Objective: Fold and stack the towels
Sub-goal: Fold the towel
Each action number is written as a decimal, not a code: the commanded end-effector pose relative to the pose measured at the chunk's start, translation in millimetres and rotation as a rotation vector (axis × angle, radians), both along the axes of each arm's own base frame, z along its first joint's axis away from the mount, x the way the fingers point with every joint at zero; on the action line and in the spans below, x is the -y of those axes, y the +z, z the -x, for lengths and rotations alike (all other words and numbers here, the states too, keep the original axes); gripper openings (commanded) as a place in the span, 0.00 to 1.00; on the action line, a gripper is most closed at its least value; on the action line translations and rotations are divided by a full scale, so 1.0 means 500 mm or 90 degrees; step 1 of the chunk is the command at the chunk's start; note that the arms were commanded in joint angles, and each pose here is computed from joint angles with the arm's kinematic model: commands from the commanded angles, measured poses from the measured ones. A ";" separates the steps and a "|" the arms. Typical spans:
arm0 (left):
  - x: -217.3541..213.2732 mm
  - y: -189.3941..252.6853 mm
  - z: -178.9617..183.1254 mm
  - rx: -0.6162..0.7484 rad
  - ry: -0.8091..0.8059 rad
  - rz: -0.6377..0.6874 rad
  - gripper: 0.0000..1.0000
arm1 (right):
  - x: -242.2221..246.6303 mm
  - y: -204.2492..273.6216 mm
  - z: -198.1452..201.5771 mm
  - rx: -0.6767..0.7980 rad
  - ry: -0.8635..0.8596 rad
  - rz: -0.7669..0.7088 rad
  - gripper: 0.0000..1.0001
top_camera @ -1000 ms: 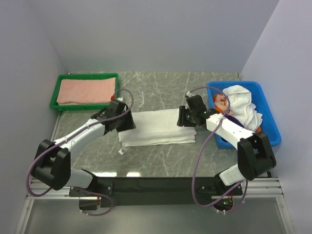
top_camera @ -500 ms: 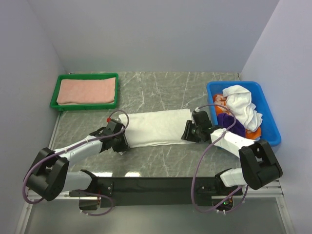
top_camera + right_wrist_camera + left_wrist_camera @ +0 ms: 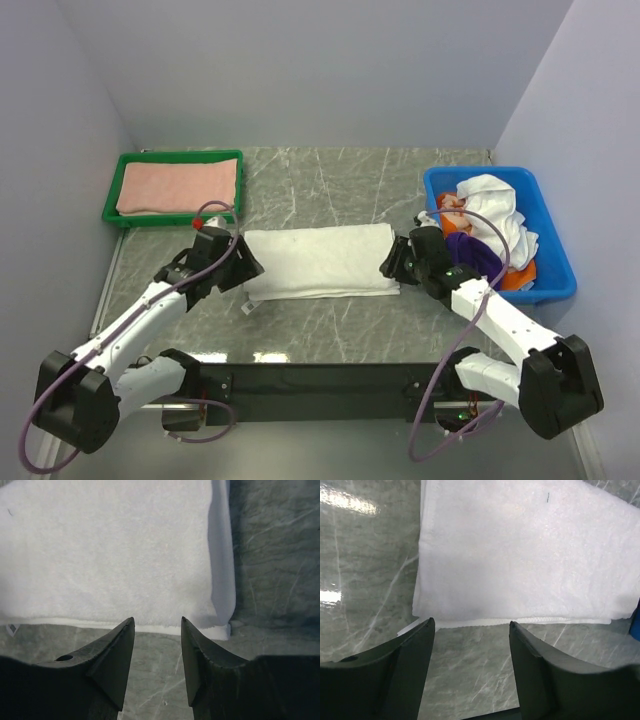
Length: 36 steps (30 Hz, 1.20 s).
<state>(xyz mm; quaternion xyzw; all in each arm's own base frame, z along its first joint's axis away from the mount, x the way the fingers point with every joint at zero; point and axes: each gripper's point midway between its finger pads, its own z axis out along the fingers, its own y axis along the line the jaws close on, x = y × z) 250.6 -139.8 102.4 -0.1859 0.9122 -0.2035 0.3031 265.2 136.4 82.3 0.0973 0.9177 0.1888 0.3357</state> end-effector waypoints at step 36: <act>-0.044 -0.024 -0.038 -0.035 0.030 -0.100 0.05 | 0.088 -0.009 -0.039 -0.022 -0.121 0.090 0.00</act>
